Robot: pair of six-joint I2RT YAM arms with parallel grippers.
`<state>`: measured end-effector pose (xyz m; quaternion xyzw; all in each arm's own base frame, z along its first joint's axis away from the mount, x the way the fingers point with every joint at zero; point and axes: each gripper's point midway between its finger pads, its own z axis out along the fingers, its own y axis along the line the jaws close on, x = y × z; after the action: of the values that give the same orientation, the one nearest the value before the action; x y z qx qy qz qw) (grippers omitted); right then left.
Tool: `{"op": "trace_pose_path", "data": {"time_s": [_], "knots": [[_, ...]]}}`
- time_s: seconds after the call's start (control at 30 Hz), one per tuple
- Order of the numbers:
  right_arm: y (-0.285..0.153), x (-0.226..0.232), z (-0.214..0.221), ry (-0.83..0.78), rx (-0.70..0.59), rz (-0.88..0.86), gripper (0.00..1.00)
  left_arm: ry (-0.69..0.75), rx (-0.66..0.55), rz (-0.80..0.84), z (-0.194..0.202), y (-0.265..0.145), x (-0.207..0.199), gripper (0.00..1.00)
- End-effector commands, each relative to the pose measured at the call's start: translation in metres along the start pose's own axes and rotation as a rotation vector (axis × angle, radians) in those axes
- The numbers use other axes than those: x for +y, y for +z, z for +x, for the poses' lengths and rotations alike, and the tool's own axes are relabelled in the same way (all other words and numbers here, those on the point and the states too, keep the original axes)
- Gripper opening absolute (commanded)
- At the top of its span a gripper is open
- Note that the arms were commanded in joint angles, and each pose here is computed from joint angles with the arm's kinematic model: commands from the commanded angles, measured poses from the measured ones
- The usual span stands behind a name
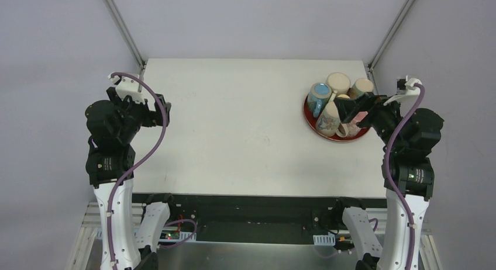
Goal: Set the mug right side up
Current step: Turn over the cup on the tray.
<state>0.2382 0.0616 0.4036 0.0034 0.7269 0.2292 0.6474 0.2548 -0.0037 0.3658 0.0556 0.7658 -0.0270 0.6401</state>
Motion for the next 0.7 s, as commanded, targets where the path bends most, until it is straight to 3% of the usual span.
{"op": "trace_pose_path", "data": {"time_s": [0.0, 0.27, 0.67], "knots": [[0.003, 0.011, -0.001, -0.113, 0.006, -0.103, 0.99, 0.048, -0.043, 0.059, -0.011, 0.002, -0.007, 1.00], [0.012, -0.006, 0.025, -0.172, 0.074, -0.081, 0.99, 0.018, -0.002, 0.126, 0.006, 0.010, -0.017, 1.00], [0.026, -0.051, 0.091, -0.231, 0.287, -0.012, 0.99, 0.084, 0.110, 0.323, 0.073, 0.022, -0.043, 1.00]]}}
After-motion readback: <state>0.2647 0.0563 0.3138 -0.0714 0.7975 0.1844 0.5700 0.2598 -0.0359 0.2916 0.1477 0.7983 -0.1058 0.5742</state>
